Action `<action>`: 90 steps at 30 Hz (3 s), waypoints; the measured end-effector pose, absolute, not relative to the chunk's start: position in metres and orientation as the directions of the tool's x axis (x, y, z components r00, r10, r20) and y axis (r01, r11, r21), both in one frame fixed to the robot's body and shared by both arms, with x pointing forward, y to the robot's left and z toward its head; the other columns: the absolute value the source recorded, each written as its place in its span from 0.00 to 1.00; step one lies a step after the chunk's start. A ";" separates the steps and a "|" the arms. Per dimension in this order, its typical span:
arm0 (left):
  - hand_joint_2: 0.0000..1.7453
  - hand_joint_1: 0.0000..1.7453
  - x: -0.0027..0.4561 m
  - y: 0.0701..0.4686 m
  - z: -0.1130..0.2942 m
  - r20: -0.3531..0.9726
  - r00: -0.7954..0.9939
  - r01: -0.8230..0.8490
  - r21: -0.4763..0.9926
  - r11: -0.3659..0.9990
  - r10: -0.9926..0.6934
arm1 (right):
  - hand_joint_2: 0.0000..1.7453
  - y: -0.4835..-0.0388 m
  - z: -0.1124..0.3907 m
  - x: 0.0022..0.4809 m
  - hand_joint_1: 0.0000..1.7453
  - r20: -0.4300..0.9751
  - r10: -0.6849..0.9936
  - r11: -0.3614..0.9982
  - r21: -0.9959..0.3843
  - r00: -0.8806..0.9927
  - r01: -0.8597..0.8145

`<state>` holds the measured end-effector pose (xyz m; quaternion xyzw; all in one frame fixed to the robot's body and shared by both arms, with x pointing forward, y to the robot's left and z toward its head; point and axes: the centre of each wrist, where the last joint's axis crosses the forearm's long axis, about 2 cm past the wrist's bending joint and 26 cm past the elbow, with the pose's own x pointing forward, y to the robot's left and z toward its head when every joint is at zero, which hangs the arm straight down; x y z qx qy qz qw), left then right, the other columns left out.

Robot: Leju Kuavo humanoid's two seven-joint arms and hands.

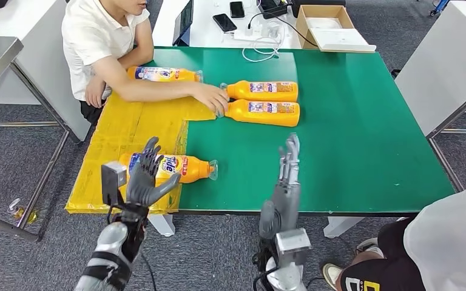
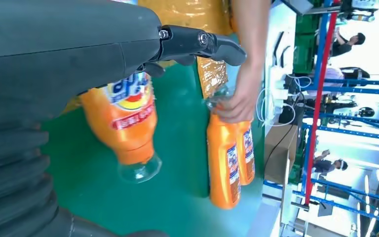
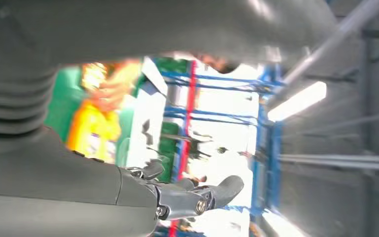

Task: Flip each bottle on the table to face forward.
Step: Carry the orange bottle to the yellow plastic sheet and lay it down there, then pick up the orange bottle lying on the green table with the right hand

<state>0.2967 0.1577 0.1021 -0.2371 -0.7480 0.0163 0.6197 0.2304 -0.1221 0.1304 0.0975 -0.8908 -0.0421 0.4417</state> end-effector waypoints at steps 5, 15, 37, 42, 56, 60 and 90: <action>1.00 0.00 0.285 0.162 0.108 0.904 -0.151 0.333 -0.334 0.882 0.399 | 1.00 -0.122 0.145 0.222 0.00 0.739 -0.218 0.976 0.161 -0.638 -0.146; 1.00 0.00 0.279 0.165 0.113 0.893 -0.173 0.329 -0.345 0.879 0.415 | 1.00 -0.125 0.154 0.217 0.00 0.716 -0.193 0.981 0.157 -0.671 -0.114; 1.00 0.00 0.248 0.172 0.119 0.920 -0.364 0.192 -0.077 0.978 0.144 | 1.00 -0.294 0.033 0.280 0.00 0.674 0.719 0.693 -0.681 -0.167 0.237; 1.00 0.00 0.249 0.172 0.120 0.915 -0.397 0.135 -0.013 0.991 0.066 | 1.00 -0.305 0.019 0.286 0.00 0.649 0.759 0.648 -0.744 -0.054 0.164; 1.00 0.00 0.249 0.163 0.125 0.860 -0.510 0.102 0.086 0.991 -0.022 | 1.00 -0.320 0.015 0.305 0.00 0.591 0.805 0.587 -0.806 0.044 0.075; 1.00 0.00 0.251 0.158 0.128 0.855 -0.518 0.131 0.087 0.988 -0.006 | 1.00 -0.324 0.019 0.316 0.00 0.576 0.812 0.579 -0.815 0.098 -0.006; 1.00 0.00 0.276 0.125 0.139 0.899 -0.396 0.402 -0.012 0.916 0.186 | 1.00 -0.316 0.058 0.374 0.36 0.360 0.899 0.429 -0.836 0.250 -0.342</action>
